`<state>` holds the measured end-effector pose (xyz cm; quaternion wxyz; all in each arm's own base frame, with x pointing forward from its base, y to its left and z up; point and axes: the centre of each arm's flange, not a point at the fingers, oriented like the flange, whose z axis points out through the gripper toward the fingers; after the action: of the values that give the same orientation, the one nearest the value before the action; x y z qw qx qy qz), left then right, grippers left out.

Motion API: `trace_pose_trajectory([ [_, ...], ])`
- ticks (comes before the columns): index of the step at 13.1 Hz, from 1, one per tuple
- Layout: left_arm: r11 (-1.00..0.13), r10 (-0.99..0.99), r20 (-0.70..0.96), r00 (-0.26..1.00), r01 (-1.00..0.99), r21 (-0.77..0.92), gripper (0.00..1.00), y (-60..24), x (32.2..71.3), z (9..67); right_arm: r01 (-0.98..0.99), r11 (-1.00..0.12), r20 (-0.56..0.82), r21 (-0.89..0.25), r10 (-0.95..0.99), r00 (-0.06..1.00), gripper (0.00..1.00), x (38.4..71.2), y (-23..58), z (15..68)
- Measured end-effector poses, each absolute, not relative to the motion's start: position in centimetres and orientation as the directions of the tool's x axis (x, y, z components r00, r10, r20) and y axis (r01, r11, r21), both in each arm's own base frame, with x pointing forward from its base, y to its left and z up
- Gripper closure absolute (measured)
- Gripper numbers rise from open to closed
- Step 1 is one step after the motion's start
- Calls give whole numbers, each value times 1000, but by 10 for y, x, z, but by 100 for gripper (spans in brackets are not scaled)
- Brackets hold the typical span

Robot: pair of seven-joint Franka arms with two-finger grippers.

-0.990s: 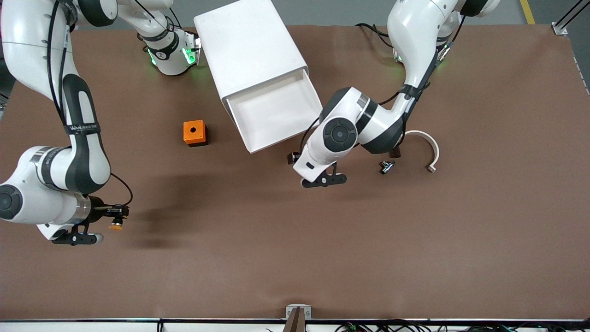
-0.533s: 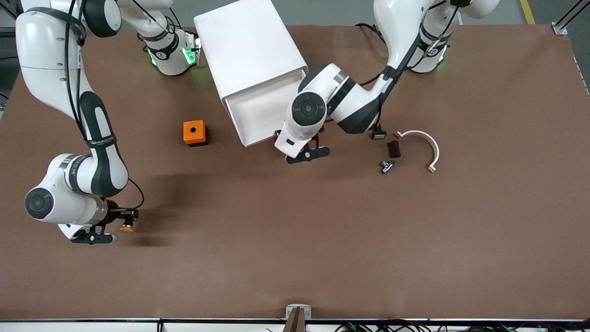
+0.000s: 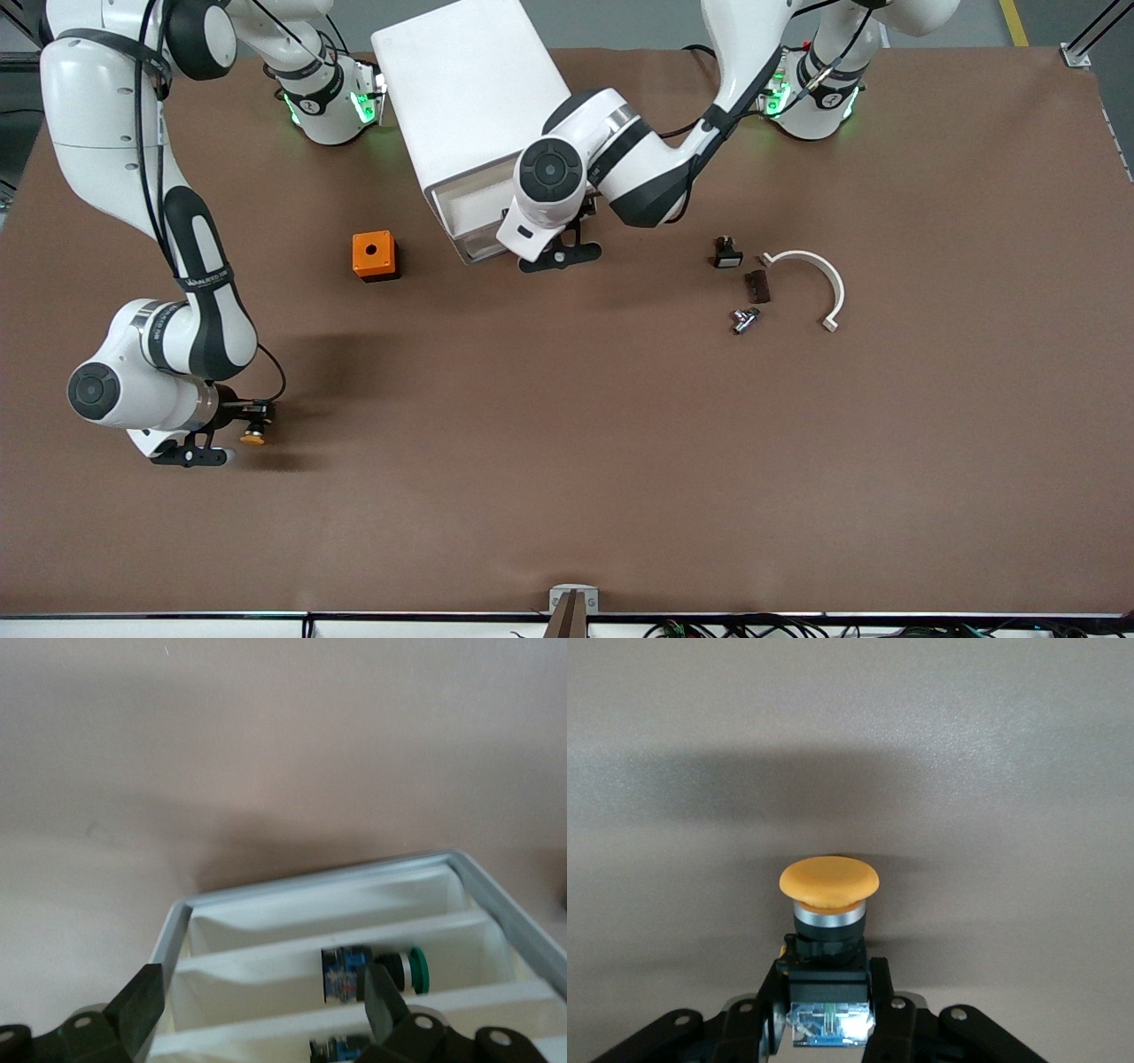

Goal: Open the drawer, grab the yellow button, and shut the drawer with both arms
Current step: 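Push the drawer shut with the left gripper while the right gripper holds the button, then set the orange button on the table with the right gripper and release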

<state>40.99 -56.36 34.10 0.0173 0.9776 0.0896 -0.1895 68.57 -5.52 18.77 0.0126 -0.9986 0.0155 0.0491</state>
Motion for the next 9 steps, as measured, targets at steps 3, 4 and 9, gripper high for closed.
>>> trace_pose_trajectory([
  [3, -988, 145, -391, 909, 155, -6, 0, -574, 392, 335, -32, -999, -93, -26, -29, 995, 54, 687, -52, 189],
  [4, -987, 150, -393, 907, 158, -13, 0, -577, 388, 333, -31, -999, -89, -26, -29, 996, 44, 688, -50, 190],
  [9, -982, 187, -393, 900, 183, -47, 0, -594, 360, 331, -14, -999, -67, -31, -12, 998, 0, 697, -57, 211],
])
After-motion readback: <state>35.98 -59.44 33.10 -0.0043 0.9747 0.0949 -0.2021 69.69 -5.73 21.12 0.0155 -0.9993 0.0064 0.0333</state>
